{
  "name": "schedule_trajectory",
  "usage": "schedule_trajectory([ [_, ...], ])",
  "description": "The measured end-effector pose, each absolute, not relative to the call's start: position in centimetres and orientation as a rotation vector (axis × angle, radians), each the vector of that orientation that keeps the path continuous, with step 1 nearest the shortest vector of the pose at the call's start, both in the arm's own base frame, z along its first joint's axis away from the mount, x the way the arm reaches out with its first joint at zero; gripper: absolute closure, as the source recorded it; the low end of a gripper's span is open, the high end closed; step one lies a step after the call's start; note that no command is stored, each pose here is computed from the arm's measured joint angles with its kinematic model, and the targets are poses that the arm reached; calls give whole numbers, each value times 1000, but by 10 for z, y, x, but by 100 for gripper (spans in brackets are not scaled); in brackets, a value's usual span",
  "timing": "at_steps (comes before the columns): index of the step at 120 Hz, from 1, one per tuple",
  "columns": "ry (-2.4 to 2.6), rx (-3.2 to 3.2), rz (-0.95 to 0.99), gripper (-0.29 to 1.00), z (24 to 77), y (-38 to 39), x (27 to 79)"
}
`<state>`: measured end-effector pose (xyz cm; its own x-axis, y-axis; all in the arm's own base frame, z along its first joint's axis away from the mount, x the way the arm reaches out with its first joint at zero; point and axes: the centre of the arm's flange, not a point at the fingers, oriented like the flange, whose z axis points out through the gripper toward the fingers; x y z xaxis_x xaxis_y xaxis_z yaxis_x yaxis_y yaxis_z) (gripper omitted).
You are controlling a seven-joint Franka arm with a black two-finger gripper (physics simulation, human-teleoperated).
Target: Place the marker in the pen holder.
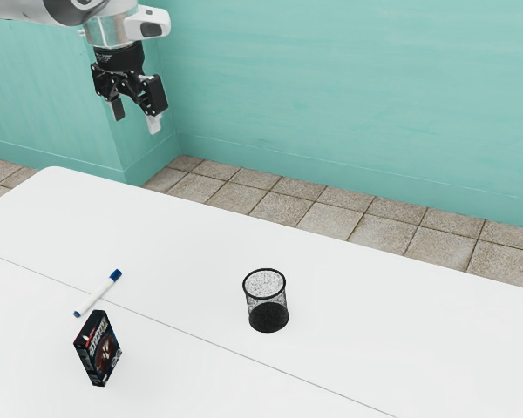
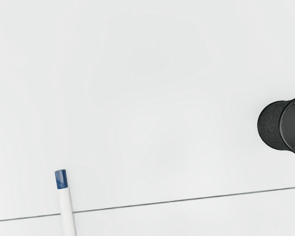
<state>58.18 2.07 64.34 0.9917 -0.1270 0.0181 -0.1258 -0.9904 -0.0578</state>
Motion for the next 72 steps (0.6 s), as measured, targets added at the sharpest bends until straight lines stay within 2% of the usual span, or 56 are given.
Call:
schedule_trajectory([
  [46,215,-3097,-62,0,646,9,587],
  [58,172,-3111,53,0,593,15,613],
  [72,-21,-3084,251,0,494,89,623],
])
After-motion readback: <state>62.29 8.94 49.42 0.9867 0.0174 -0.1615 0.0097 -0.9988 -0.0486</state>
